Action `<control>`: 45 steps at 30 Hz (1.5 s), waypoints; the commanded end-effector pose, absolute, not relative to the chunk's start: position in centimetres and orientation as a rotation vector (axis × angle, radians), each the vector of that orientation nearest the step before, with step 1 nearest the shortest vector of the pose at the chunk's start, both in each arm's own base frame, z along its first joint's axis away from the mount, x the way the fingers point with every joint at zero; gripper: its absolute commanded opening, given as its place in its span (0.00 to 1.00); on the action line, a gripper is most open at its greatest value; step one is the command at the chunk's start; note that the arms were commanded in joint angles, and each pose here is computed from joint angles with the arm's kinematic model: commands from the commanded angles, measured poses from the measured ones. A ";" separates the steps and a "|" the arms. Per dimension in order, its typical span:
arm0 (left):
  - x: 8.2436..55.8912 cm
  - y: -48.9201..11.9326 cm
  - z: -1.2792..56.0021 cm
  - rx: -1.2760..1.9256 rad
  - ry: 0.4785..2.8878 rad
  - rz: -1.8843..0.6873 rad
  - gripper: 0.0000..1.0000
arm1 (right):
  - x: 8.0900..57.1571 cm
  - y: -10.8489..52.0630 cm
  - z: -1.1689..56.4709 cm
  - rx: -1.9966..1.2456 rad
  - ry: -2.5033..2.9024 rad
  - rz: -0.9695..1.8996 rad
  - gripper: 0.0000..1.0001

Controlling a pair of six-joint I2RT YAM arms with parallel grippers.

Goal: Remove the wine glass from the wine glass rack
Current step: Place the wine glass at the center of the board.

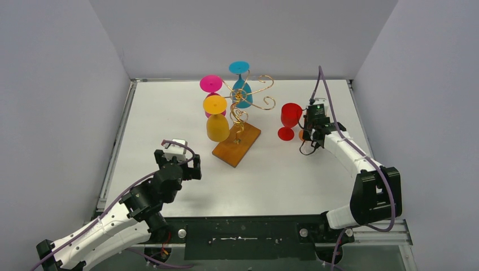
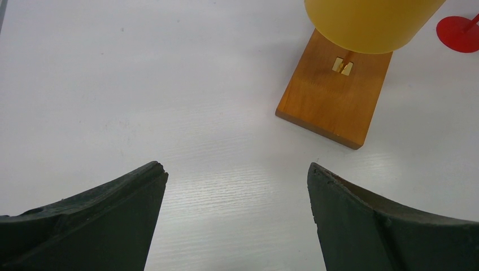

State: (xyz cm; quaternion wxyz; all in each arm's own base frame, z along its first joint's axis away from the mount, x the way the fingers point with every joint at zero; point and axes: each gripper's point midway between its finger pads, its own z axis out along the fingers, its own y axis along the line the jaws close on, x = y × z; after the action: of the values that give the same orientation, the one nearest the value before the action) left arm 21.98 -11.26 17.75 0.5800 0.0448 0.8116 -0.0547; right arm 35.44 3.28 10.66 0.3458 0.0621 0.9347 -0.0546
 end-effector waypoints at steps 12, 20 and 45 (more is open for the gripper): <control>22.5 -11.6 19.3 0.078 1.852 -0.163 0.93 | 36.4 4.1 17.3 0.146 2.243 -0.047 0.12; 22.5 -11.7 19.2 0.081 1.853 -0.164 0.93 | 36.3 3.8 15.2 0.151 2.279 -0.087 0.00; 22.5 -11.8 19.1 0.088 1.855 -0.166 0.93 | 36.3 3.2 12.5 0.169 2.346 -0.150 0.31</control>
State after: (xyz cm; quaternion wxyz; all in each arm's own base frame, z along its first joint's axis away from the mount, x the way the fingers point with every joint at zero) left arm 21.96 -11.37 17.69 0.5787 0.0494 0.8122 -0.0552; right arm 35.01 3.44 10.90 0.3524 0.0584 0.9327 -0.0504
